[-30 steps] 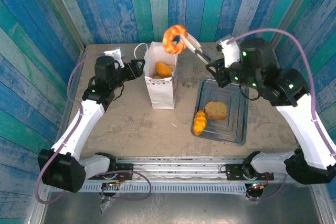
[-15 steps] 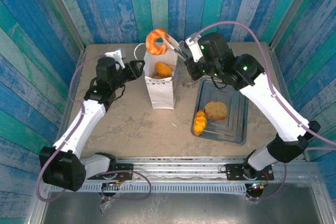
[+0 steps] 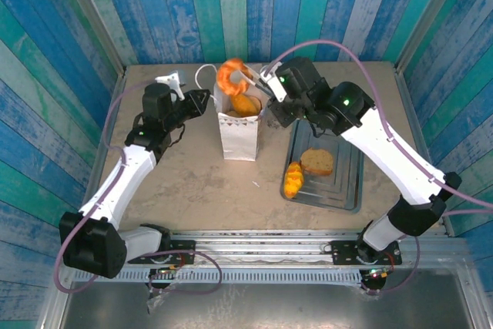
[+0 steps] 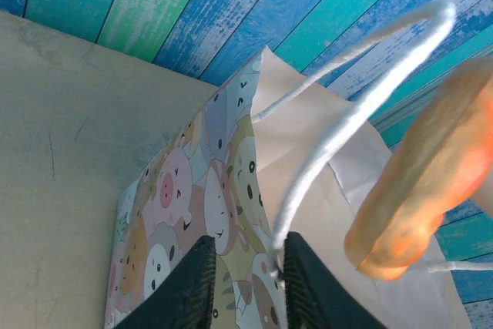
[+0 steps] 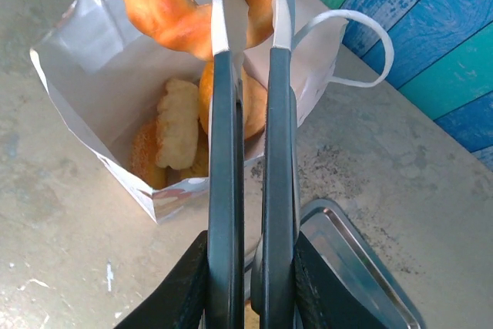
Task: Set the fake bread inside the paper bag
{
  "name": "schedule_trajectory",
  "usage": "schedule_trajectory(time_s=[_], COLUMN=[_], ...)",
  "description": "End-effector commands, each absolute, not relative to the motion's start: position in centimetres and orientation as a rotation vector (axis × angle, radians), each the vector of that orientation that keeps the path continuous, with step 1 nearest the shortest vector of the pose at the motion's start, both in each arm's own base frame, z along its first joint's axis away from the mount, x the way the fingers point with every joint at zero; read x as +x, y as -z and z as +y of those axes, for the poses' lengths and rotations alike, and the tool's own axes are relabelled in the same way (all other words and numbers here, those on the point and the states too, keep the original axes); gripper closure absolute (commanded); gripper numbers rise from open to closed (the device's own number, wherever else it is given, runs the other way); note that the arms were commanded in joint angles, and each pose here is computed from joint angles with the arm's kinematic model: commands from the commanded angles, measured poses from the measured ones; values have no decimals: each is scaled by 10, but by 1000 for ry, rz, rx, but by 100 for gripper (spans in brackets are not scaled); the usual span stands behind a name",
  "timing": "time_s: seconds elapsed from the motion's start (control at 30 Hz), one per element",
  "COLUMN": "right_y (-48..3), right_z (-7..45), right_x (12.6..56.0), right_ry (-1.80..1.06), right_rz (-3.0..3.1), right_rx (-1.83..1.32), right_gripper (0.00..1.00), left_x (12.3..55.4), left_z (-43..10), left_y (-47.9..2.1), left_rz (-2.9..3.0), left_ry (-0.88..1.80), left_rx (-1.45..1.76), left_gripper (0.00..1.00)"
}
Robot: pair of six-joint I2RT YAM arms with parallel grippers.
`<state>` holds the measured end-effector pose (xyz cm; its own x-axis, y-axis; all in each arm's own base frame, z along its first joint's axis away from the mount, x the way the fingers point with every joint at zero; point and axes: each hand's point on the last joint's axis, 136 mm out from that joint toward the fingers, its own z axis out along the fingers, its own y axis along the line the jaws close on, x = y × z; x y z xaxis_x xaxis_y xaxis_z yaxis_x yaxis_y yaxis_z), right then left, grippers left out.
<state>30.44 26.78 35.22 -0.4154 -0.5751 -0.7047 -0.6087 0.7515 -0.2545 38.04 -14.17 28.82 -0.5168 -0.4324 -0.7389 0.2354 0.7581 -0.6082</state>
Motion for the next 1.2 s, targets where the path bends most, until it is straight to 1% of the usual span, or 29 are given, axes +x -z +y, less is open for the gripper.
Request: schedule_trajectory(time_s=[0.0,0.3,0.43,0.8,0.93,1.17], right_y=[-366,-356,-351,-348,-352,-360], right_z=[263,258,264,270,271,269], right_x=[303,306,305,300,297,290], right_ry=[4,143,136,75,46,-13], right_rz=[2072,2083,2090,2113,2114,2133], right_rx=[-901,-961,-981,-995,-987,-952], right_gripper=[76,76,75,60,59,57], left_x=[387,388,388,385,384,384], left_z=[-142,-141,-142,-142,-142,-143], left_y=[-284,-282,-284,-287,-289,-290], left_rz=[1945,1947,1945,1939,1934,1929], left_ry=[817,813,816,816,819,827], left_rx=[-150,-153,-149,-139,-135,-131], left_gripper=[75,76,76,76,75,69])
